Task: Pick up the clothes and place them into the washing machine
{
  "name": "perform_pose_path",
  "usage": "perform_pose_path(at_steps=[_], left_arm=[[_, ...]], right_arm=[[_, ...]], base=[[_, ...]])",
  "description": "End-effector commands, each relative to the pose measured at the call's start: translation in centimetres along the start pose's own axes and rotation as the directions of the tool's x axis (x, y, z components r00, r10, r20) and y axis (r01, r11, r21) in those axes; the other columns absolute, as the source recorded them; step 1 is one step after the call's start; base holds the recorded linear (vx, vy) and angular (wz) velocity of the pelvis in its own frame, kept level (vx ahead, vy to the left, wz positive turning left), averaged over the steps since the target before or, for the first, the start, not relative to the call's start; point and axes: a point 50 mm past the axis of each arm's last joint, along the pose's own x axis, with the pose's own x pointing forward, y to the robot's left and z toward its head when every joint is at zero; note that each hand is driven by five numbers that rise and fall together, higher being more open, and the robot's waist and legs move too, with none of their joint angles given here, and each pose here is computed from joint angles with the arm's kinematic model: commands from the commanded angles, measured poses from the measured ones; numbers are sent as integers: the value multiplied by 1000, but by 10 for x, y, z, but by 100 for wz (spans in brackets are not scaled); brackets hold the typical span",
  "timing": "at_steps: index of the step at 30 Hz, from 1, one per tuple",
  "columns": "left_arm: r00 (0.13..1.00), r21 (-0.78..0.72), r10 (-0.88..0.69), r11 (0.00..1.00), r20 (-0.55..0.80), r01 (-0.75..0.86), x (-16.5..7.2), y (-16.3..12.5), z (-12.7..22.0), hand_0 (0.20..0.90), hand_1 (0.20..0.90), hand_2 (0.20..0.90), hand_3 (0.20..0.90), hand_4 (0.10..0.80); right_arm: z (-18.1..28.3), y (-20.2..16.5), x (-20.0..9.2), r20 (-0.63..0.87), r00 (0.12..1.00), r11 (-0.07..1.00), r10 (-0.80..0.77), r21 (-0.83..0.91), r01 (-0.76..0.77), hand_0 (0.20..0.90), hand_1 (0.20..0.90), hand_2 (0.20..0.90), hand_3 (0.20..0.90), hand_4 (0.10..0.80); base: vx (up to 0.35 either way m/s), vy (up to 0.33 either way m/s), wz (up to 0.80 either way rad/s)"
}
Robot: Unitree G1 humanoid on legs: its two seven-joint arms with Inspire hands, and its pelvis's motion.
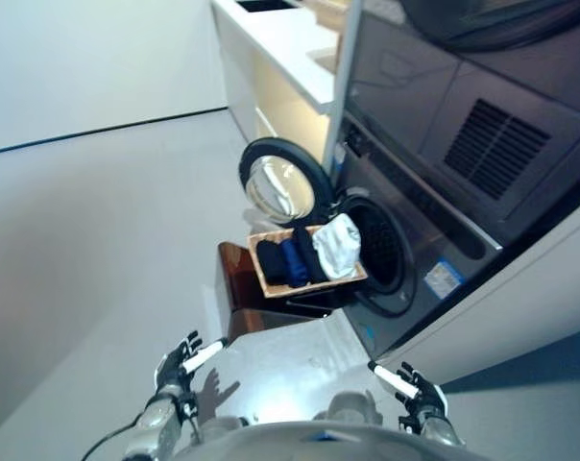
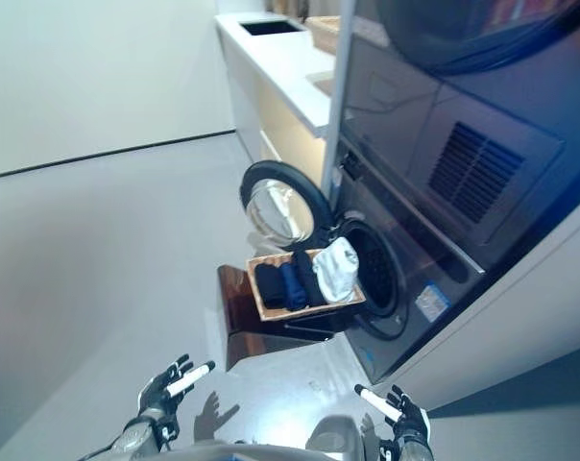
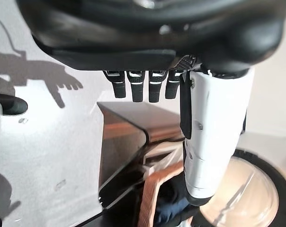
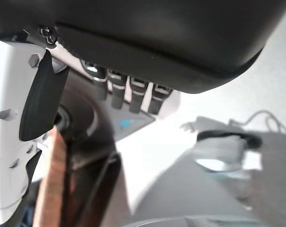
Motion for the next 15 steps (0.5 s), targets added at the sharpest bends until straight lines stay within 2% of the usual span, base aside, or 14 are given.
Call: perform_pose_path(at_steps=[1, 6, 11, 15], left_arm=[[985, 4, 40, 999, 170, -41, 0, 22, 38, 900, 900, 900, 900, 800], [990, 2, 55, 998, 133, -56, -2, 26, 26, 900, 900, 900, 900, 800], [990, -12, 46, 999, 131, -45, -5, 24, 22, 900, 900, 900, 900, 800], [991, -27, 61, 998, 116, -58, -6, 25, 17, 900, 900, 900, 900, 800]], right_arm=[[38, -1, 5, 162, 987, 999, -11, 53, 3, 900, 900, 900, 900, 800], [27, -2, 4, 124, 992, 998, -25, 68, 16, 900, 900, 900, 900, 800], [20, -2, 2, 105, 994, 998, -24, 61, 18, 900, 900, 900, 900, 800], [17, -2, 1, 97, 995, 998, -21, 53, 16, 900, 900, 900, 900, 800]], base=[[161, -105, 21], [310, -160, 1], [186, -89, 34], [165, -127, -10]])
